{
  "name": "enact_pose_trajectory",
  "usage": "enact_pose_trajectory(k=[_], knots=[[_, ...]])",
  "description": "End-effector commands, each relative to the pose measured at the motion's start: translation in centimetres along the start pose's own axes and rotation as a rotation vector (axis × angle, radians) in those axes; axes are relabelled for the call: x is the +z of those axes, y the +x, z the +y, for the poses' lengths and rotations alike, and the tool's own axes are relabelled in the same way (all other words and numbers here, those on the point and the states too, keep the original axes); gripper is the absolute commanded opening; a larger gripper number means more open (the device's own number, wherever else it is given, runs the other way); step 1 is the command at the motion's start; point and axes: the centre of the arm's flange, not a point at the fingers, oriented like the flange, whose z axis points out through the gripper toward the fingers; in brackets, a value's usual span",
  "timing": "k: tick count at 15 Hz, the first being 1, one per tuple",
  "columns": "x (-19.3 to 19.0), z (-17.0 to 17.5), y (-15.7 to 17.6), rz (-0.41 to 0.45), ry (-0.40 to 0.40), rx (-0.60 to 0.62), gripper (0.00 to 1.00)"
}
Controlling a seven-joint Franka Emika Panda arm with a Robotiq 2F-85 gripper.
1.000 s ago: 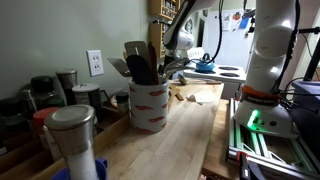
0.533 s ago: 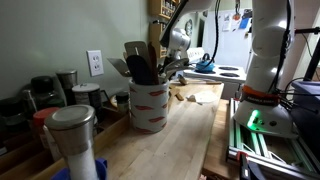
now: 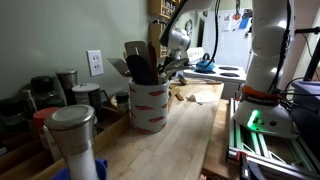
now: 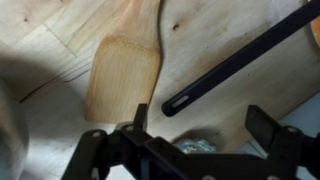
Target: Pick up the small plate on the right and put it on the orange plate on the left
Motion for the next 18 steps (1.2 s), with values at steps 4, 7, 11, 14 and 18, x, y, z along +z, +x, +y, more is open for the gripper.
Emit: enact_pose_trajectory(k=[4,7,11,14,18], knots=[[0.6,4.7,-0.4,0.022,0.188,0.153,1.0],[0.7,6.5,-0.2,0.051,0.261,0.232,1.0],[1.6,7.7,0.4,0.091,0.316,0.327,1.0],[2.2,7.7,0.9,0.12,0.344,0.405,0.86],[2.5,7.2,1.6,0.142,0.364,0.463,0.74]])
